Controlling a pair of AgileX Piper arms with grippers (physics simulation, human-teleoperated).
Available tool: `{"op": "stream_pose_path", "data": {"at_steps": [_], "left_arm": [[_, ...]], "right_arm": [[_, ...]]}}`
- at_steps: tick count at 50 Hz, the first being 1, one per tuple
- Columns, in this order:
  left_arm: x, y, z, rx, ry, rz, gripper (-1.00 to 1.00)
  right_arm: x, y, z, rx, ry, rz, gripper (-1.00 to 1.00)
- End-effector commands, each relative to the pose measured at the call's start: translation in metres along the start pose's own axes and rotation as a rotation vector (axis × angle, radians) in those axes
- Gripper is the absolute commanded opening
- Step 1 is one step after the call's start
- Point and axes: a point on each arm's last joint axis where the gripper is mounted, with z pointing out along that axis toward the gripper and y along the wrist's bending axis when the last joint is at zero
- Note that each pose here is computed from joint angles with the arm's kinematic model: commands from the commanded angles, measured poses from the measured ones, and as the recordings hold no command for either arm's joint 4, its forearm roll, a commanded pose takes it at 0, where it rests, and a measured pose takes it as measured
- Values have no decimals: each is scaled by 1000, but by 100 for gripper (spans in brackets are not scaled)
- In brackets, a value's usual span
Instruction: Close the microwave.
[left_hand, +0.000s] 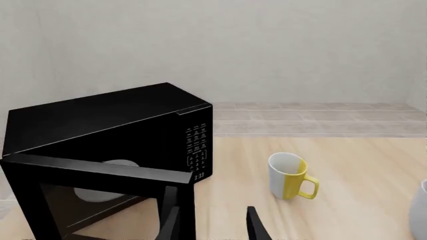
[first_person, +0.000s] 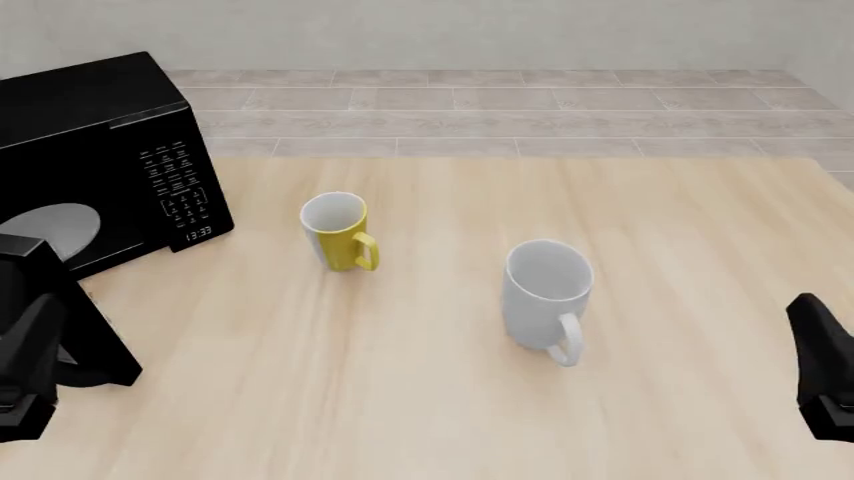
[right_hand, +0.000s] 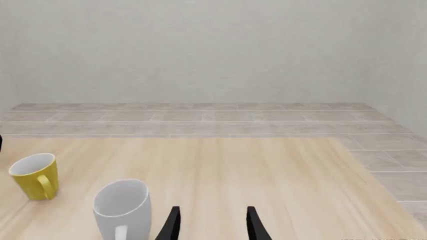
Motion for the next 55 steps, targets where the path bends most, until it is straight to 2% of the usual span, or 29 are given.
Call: {"op": "stream_pose_path", "data": {"at_steps": [1,3,6,11,15,16,21,23,24,26,34,36,39,55], "left_arm": [[0,0,2,-6,19,-26,100],[0,1,3,-12,19,-22,100],[-1,1,3,-18,17,-22,100],[-1,1,8,-14,34,-34,100],[1,3,20,-37,59,-7,100],[2,4,25,-47,72,-28,100],[5,4,36,-47,94,-31,100],[8,6,43,-59,111,-1,100],[11,7,50,-62,126,-9,100],[15,7,59,-57,138,-9,100],[27,9,77,-68,166,-27,100],[29,9,79,-65,170,-36,100],[34,9,83,-68,184,-28,100],[40,9,90,-63,194,-23,100]], "right_arm": [[-3,0,0,-8,-5,25,100],[-4,0,0,8,-10,6,100],[-5,0,0,0,-11,27,100],[-4,0,0,6,-11,21,100],[-2,0,0,7,-11,20,100],[-2,-1,0,13,-15,11,100],[-1,0,0,-6,-15,53,100],[-2,0,0,5,-20,1,100],[-2,-1,0,13,-27,-16,100],[-1,-1,0,10,-21,2,100],[-2,0,0,6,-19,1,100],[-2,0,0,0,-20,17,100],[-2,-1,0,12,-28,-6,100],[-2,-1,0,17,-30,10,100]]}}
